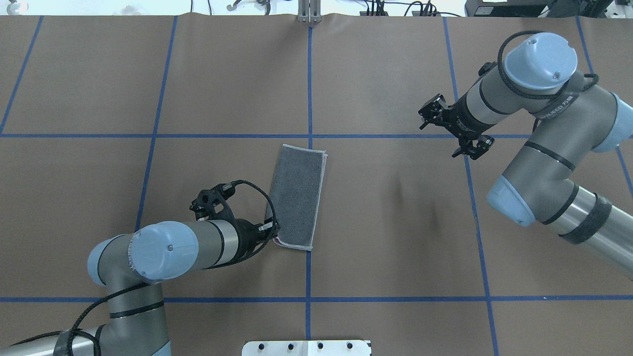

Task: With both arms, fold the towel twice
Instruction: 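Lift the near end with the left gripper and fold it over the far end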

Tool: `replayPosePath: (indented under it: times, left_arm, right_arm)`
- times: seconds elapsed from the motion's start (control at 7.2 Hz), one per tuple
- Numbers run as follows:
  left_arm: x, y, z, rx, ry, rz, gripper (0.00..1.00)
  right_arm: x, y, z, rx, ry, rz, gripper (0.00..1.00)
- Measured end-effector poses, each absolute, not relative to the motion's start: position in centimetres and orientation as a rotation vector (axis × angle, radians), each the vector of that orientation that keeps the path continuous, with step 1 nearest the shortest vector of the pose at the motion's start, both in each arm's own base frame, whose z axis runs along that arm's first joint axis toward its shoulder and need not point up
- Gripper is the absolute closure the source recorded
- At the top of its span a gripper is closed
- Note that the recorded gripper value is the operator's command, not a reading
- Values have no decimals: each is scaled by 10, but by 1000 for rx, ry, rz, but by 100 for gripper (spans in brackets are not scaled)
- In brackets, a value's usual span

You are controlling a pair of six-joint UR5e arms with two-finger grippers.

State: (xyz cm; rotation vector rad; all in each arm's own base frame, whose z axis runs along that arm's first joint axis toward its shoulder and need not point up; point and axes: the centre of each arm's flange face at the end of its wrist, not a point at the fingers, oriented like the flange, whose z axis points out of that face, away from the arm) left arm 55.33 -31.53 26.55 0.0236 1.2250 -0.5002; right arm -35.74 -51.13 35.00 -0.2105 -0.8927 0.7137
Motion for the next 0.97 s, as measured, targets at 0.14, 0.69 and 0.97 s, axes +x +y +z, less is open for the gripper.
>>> replayPosePath:
  times: [0.14,0.69,0.97]
  left_arm:
    - [554,-326,253,31,1209,-517,100]
    - [561,-382,216,74,1204,-589,100]
    - [575,-421,192,97,1203,-628,100]
  right_arm:
    - [-356,-509,355,-208,-888,702,0]
    - [-354,-507,365,-206,-873,696,0]
    - [-353,-505,369,-209,-867,696,0]
